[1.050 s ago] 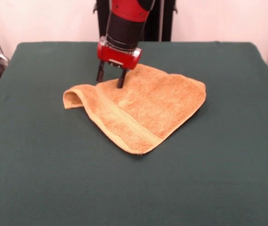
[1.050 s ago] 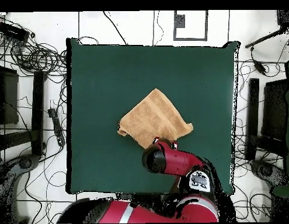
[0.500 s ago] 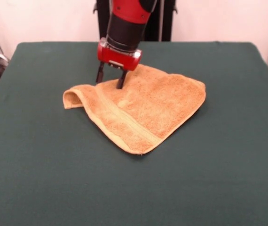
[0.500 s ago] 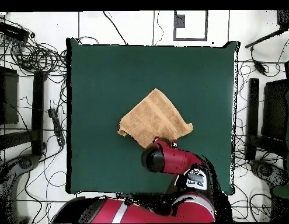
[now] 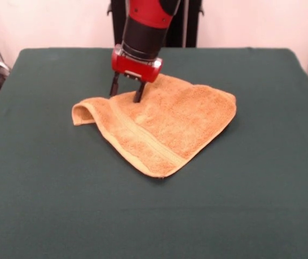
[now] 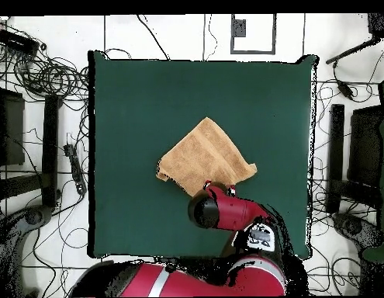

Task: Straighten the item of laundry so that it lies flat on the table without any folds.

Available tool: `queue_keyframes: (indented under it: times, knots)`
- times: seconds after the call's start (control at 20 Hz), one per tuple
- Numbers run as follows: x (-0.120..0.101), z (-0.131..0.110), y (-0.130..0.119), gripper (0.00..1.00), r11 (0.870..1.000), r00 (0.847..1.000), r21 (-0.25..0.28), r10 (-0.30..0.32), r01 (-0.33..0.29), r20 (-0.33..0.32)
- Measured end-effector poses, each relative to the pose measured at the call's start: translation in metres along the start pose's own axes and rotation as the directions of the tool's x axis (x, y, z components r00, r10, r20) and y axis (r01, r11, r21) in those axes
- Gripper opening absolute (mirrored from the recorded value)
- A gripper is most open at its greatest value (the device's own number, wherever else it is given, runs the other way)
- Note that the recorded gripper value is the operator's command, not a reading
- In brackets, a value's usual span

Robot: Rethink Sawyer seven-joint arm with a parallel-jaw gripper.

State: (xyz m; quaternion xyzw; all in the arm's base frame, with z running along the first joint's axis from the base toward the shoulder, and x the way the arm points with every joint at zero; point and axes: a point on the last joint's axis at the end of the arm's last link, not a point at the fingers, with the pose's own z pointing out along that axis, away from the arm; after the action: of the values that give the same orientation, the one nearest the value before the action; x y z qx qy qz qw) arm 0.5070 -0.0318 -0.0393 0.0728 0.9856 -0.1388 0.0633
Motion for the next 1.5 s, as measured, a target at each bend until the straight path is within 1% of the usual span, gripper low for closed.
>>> queue_keyframes:
  times: [0.3,0.5,0.7,0.85,1.5]
  knots:
    - [-0.0011,0.0006,0.0005,1.0,1.0,1.0,0.002,-0.003,0.003,0.002]
    - [-0.0009,0.0005,0.0022,1.0,1.0,1.0,0.014,-0.019,0.019,0.006]
    - [-0.0007,-0.0002,0.0063,1.0,0.998,0.998,0.042,-0.056,0.055,0.015]
    - [-0.0007,-0.0002,0.0079,1.0,0.996,0.997,0.053,-0.071,0.07,0.019]
    - [-0.0023,0.0006,0.0075,1.0,0.996,0.998,0.053,-0.066,0.065,0.019]
